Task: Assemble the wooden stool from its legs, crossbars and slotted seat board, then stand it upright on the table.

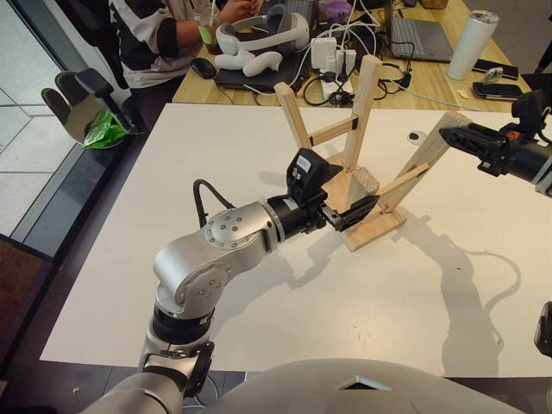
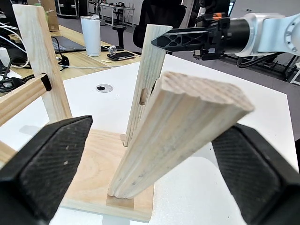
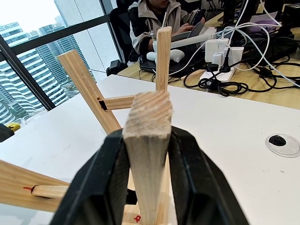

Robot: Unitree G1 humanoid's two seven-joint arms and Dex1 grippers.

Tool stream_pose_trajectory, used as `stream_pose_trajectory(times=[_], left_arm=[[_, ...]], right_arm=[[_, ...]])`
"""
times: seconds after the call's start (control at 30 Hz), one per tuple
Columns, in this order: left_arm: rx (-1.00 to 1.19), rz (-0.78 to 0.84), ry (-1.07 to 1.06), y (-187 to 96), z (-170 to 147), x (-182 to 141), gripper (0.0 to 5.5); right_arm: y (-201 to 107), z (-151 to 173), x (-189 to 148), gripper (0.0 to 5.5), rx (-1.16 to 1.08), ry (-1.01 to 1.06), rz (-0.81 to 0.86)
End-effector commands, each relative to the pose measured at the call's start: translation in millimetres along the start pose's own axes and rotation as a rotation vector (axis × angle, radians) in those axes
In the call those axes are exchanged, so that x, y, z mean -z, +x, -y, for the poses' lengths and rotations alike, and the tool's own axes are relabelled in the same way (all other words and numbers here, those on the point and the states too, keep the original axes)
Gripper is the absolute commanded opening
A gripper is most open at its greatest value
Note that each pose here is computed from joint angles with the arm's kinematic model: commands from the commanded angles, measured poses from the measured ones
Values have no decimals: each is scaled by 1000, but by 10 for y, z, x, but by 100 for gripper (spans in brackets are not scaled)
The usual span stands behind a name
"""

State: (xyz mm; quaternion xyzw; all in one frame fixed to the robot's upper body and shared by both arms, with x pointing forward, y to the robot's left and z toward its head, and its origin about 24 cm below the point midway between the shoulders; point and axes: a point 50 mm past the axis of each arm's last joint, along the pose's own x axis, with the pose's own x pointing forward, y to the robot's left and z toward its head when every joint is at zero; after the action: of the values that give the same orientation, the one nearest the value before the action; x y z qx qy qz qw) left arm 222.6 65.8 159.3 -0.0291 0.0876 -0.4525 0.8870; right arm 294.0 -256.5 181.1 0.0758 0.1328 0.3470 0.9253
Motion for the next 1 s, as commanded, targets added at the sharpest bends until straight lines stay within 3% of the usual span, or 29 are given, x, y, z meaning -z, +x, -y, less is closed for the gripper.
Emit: stream_pose_trajectory(times=[0.03,0.2,0.57,1.0], left_arm=[[23,53,6,15,22,-65,443],[98,122,-27,-20,106,-129,412],[92,52,-7,-11,93,-28,253],[35,-12,15,-30,21,43,235]], right_arm=[[44,-53,-32,106,-34,-2,11],[33,-52,-29,106,-31,-6,11],[39,-59,-35,105,-39,-15,9],[-9,-73,1,105,-41,-23,31]])
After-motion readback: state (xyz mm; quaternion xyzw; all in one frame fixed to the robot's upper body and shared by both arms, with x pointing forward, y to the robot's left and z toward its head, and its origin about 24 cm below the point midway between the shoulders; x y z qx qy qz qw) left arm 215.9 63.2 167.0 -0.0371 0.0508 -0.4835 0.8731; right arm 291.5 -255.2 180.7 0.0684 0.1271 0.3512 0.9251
